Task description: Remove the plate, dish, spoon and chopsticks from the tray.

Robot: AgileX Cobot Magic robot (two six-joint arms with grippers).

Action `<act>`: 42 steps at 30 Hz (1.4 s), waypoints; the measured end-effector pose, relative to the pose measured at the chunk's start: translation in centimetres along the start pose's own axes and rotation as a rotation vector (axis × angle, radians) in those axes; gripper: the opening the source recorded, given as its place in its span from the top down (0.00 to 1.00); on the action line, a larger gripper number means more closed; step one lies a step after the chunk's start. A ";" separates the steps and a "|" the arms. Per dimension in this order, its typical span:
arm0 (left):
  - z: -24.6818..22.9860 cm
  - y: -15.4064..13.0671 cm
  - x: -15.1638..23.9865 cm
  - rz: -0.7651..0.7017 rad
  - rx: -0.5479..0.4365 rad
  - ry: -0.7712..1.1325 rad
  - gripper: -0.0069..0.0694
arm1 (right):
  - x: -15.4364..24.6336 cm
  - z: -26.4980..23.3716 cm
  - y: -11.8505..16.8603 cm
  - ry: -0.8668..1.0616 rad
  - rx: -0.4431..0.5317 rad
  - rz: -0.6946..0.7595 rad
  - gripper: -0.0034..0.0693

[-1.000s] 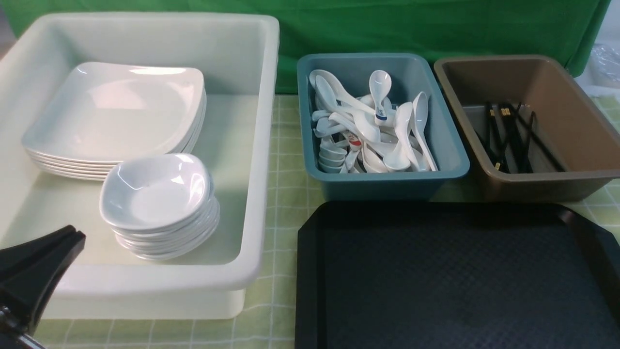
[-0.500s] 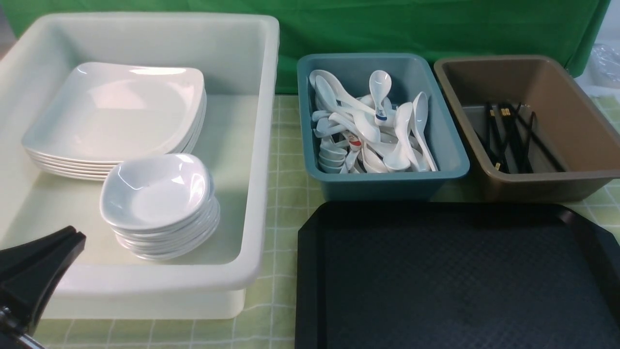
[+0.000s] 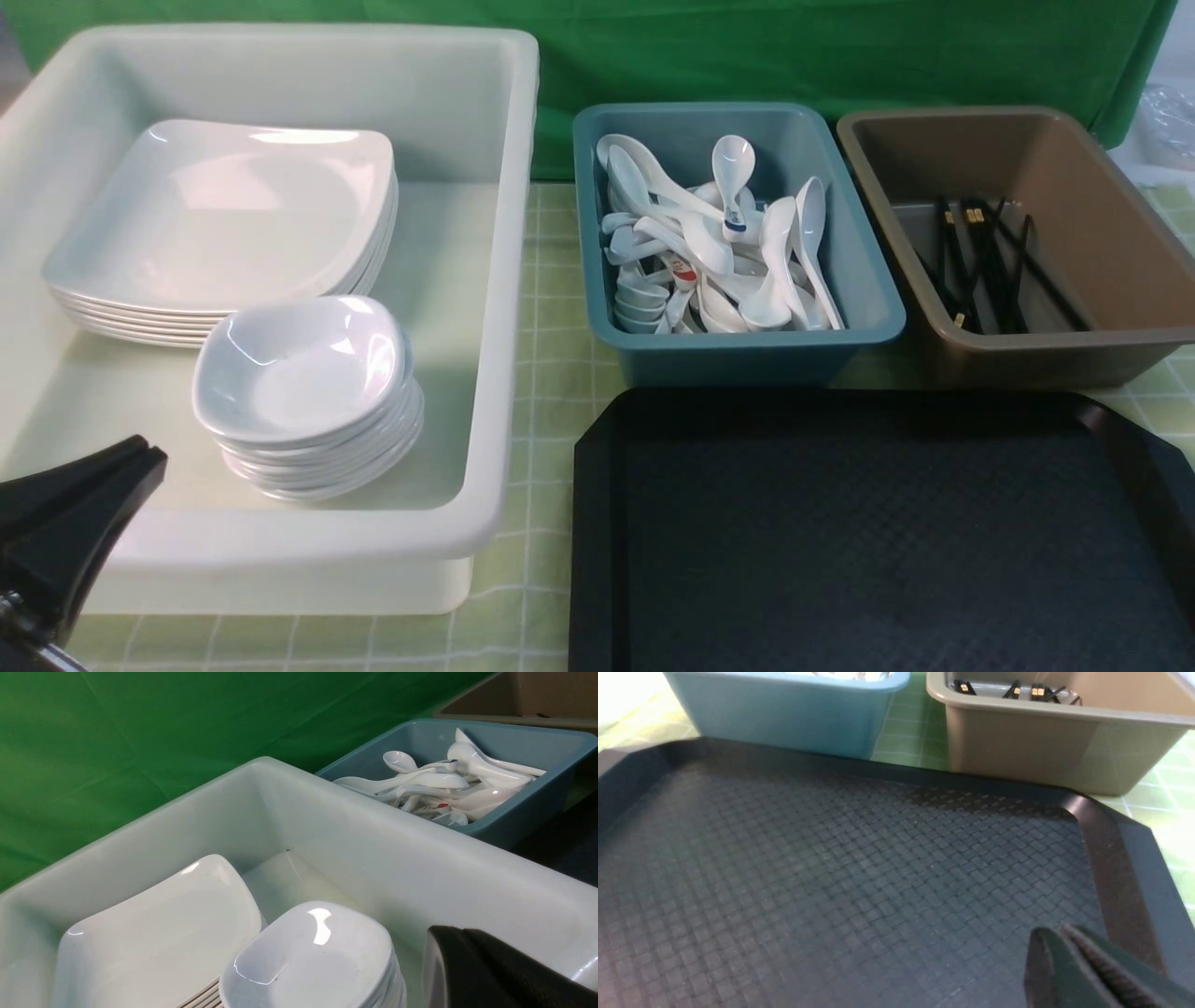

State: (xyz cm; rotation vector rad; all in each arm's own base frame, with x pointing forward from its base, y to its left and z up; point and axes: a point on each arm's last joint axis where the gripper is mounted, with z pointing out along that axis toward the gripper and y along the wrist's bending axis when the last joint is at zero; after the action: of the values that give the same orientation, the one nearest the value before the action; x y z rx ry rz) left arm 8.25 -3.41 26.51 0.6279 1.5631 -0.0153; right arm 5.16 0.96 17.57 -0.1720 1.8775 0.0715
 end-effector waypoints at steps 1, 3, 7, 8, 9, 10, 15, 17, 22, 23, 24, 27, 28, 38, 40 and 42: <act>0.0 0.0 0.0 0.000 0.000 0.001 0.90 | 0.0 0.0 0.0 0.000 0.000 0.000 0.88; 0.0 0.0 0.0 0.000 0.000 0.001 0.90 | 0.0 0.0 0.0 0.001 0.000 0.000 0.87; 0.0 0.0 0.0 0.000 0.000 0.001 0.90 | 0.0 0.0 0.0 0.001 0.000 -0.001 0.86; 0.0 0.0 0.0 0.000 0.000 0.001 0.90 | 0.0 0.0 0.0 0.001 0.000 -0.001 0.86; 0.0 0.0 0.0 0.000 0.000 0.001 0.90 | 0.0 0.0 0.0 0.001 0.000 -0.001 0.85; 0.0 0.0 0.0 0.000 0.000 0.001 0.90 | 0.0 0.0 0.0 0.001 0.000 -0.001 0.85; -0.1 0.1 0.2 -0.003 -0.032 -0.029 0.90 | 0.0 0.0 0.0 0.002 0.000 -0.001 0.83; -0.5 0.3 0.5 -0.051 -0.081 -0.052 0.90 | 0.0 0.0 0.0 0.002 0.000 -0.001 0.82; -2.7 0.8 3.0 -0.262 -0.337 -0.122 0.90 | 0.0 0.0 0.0 0.002 0.000 -0.001 0.81; -3.0 0.6 3.9 -0.286 -0.374 -0.121 0.90 | 0.0 0.0 0.0 0.002 0.000 -0.001 0.80; -3.1 0.4 4.9 -0.319 -0.415 -0.111 0.90 | 0.0 0.0 0.0 0.002 0.000 -0.001 0.80; -3.1 0.0 6.7 -0.406 -0.463 -0.038 0.90 | 0.0 0.0 0.0 0.002 0.000 -0.001 0.79; -3.1 -0.2 7.4 -0.459 -0.465 0.024 0.90 | 0.0 0.0 0.0 0.001 0.000 -0.001 0.79; -3.1 -0.7 8.4 -0.482 -0.456 0.127 0.90 | 0.0 0.0 0.0 0.000 0.000 -0.001 0.77; -3.1 -0.6 8.4 -0.481 -0.457 0.128 0.90 | 0.0 0.0 0.0 -0.001 0.000 -0.001 0.76; -3.1 -0.6 8.4 -0.479 -0.456 0.128 0.90 | 0.0 0.0 0.0 -0.001 0.000 -0.001 0.75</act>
State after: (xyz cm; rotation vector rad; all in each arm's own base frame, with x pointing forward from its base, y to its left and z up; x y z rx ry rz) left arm 5.53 0.37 18.83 -0.1111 1.7344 0.0221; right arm 5.16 0.96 17.57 -0.1724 1.8769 0.0711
